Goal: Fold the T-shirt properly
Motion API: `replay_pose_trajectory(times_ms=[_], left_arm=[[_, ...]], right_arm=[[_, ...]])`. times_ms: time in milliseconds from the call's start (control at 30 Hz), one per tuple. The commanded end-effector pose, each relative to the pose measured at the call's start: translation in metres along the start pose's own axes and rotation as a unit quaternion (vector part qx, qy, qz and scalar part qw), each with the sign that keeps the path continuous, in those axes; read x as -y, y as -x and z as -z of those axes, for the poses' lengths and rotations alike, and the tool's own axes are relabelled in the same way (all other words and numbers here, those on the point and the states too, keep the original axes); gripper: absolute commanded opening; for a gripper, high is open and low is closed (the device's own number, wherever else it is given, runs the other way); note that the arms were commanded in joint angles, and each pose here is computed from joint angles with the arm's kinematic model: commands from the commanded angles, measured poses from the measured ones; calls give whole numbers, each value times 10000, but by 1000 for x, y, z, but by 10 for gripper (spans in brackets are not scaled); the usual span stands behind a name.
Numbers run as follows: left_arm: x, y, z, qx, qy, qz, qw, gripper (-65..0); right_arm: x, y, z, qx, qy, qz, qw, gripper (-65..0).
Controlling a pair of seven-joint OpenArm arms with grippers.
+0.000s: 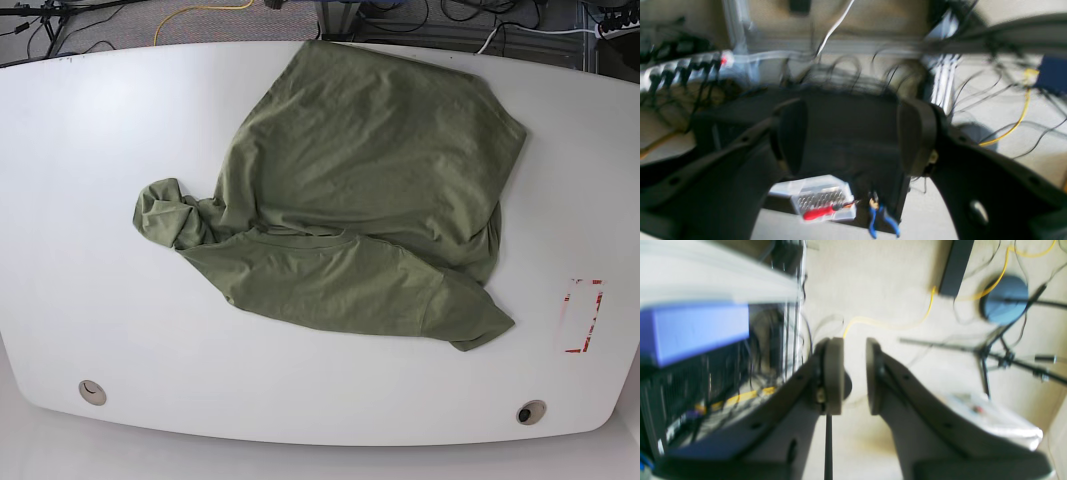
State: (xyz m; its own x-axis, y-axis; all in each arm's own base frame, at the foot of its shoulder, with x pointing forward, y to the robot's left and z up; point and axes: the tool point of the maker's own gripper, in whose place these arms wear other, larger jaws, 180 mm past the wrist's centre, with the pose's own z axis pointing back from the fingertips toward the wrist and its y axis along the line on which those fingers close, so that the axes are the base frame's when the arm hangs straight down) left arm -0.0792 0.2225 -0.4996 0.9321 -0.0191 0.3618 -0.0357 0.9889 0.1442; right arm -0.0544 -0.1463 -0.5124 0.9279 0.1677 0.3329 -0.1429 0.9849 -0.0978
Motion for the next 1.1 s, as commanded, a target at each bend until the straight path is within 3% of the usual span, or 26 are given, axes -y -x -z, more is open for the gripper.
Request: replay_pose_trajectory(times_ms=[0, 100, 300, 567, 1067], left_arm=[[-4, -8, -11, 165, -14, 113, 9998, -255], [-9, -18, -22, 315, -40, 232, 9992, -255], [-11, -29, -34, 465, -14, 375, 9982, -253], [-18, -43, -51, 695, 4, 595, 9958, -243], [-37, -79, -58, 1134, -195, 353, 9927, -237]], right_arm=[[1, 3, -11, -6, 67, 62, 10000, -481], [-1, 11, -18, -164, 47, 73, 9998, -397], [0, 10, -26, -130, 68, 77, 9999, -350], [1, 1, -46, 75, 102, 72, 9999, -366], [5, -31, -64, 483, 149, 53, 9987, -366]])
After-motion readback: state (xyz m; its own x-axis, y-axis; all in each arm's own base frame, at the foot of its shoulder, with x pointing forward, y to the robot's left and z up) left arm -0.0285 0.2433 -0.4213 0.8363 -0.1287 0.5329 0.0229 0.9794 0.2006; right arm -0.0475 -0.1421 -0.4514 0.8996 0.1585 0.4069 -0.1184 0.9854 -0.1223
